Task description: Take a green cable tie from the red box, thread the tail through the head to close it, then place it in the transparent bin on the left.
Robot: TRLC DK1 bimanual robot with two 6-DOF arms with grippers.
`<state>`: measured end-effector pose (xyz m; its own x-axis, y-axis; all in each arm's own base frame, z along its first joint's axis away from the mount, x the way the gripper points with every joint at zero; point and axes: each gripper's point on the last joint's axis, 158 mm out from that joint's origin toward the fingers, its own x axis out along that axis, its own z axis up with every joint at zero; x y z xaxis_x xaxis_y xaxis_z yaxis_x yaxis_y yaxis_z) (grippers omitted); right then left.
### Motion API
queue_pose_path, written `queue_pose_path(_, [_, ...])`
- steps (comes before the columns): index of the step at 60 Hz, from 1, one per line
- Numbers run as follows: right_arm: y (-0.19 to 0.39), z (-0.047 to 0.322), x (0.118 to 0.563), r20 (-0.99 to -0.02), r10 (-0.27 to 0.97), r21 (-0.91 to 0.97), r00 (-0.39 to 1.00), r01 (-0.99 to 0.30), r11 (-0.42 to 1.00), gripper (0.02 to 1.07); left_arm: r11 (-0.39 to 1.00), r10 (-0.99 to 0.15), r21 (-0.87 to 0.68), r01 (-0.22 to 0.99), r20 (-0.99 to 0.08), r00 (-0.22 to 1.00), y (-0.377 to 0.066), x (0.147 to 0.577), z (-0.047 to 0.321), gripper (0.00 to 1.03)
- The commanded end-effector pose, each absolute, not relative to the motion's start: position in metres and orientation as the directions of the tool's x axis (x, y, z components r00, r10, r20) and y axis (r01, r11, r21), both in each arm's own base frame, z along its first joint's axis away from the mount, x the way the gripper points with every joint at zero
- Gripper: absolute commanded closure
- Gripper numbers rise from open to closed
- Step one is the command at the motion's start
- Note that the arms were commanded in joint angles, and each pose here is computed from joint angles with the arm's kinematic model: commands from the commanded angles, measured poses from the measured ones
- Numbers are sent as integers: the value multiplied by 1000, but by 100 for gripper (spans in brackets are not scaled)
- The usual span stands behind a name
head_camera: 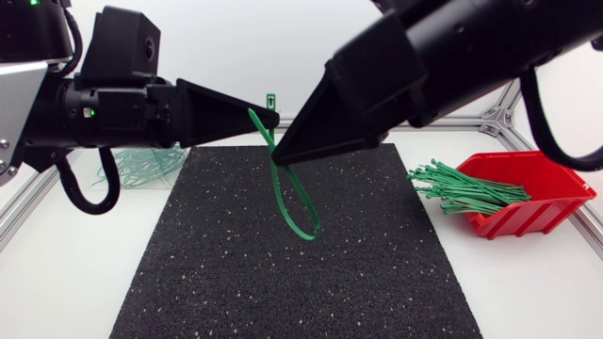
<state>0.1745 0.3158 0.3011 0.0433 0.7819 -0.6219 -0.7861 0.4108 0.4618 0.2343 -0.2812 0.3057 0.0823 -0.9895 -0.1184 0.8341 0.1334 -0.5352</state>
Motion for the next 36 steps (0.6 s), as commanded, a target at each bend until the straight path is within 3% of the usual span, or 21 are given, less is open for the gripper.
queue_pose_path(1, [315, 308, 172, -613, 789, 496, 38, -759, 421, 102, 119, -991, -562, 819, -112, 67, -281, 227, 304, 100])
queue_pose_path(20, [325, 317, 190, -529, 841, 646, 112, -589, 485, 102, 110, -993, -563, 819, -103, 63, -278, 223, 306, 100])
queue_pose_path(36, [326, 329, 184, -501, 858, 683, 113, -557, 473, 102, 99, -994, -563, 821, -95, 55, -277, 220, 309, 100])
